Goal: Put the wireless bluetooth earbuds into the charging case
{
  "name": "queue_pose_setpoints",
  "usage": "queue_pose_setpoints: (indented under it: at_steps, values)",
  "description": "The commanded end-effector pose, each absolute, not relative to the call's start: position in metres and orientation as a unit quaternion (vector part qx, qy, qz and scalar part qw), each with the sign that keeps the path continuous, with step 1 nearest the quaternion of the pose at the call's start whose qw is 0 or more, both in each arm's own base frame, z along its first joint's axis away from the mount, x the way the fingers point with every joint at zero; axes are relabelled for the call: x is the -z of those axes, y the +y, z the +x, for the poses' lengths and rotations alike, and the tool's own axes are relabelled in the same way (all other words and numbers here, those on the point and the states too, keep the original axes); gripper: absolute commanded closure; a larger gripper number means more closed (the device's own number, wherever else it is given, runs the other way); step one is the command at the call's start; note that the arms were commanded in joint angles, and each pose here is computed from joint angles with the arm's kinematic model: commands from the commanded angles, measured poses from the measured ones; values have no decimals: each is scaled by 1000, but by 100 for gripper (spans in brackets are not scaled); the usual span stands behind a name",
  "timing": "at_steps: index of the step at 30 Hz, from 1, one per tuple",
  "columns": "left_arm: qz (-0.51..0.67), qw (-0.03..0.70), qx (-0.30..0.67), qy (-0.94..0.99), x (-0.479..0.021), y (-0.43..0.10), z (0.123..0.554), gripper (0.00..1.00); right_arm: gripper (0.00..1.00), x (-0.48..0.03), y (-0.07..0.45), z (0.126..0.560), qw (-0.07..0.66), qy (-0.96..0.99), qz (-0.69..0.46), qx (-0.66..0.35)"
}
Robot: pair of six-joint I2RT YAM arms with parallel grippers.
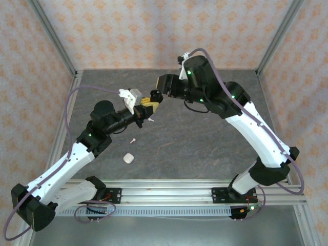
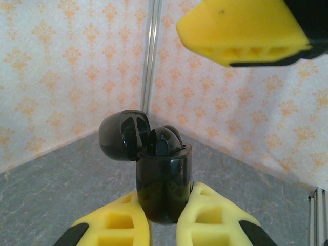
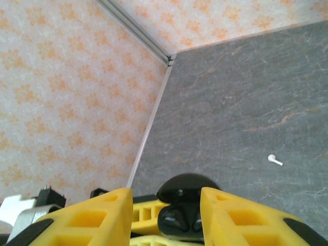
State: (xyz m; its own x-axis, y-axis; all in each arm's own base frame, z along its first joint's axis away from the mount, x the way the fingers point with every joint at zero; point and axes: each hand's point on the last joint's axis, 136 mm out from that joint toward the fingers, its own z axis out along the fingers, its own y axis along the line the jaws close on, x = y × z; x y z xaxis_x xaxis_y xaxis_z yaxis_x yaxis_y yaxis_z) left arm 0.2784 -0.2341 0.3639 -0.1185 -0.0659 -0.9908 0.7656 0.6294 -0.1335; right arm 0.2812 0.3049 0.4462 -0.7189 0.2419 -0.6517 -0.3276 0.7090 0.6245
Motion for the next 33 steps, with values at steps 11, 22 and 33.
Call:
queue_pose_setpoints:
  at_steps: [11,22,33]
  values:
    - [276,628,377,622,-408,-233,251,100,59,-427,315,303,261,840,-23,-475]
    - [255,619,391,631,-412,-232,253,100,66,-415,347,285,162,828,-71,-532]
    - [208,618,394,648,-410,-226,265,100,70,-415,334,266,175,816,-78,-545]
